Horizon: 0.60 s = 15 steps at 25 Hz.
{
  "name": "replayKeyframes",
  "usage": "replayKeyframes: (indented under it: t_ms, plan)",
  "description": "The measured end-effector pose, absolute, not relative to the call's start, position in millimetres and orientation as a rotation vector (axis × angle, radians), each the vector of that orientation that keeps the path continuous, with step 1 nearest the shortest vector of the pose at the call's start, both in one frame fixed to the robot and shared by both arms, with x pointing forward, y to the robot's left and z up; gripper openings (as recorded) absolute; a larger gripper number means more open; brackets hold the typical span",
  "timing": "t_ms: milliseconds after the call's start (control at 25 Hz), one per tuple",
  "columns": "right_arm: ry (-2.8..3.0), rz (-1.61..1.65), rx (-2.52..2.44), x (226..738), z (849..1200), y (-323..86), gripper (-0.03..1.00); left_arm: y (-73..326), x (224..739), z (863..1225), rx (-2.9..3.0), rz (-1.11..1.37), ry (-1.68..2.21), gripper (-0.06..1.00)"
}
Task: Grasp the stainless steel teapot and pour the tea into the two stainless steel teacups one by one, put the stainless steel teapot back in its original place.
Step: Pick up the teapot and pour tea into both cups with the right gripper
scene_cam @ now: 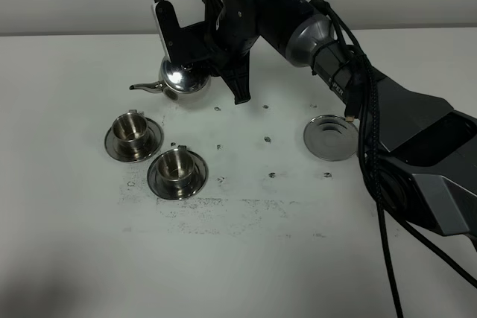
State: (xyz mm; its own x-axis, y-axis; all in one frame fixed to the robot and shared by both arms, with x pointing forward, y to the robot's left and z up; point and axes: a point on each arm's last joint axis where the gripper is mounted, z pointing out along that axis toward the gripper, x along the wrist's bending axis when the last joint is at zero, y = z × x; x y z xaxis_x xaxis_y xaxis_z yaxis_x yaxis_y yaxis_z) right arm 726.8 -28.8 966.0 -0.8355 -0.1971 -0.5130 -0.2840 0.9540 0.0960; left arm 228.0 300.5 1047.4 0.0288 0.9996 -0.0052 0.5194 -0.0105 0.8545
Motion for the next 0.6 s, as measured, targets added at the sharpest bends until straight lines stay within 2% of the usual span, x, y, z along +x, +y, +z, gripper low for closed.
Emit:
replayKeyframes:
  t_ms: [200, 600]
  plan:
    - [2.561, 0.158, -0.410, 727.5, 951.5, -21.7, 0.17, 300.5, 228.0, 1047.4, 1.616, 0.880, 1.573, 0.64]
    - [2.467, 0.074, -0.462, 731.5, 954.6, -19.1, 0.17, 300.5, 228.0, 1047.4, 1.615, 0.879, 1.573, 0.64]
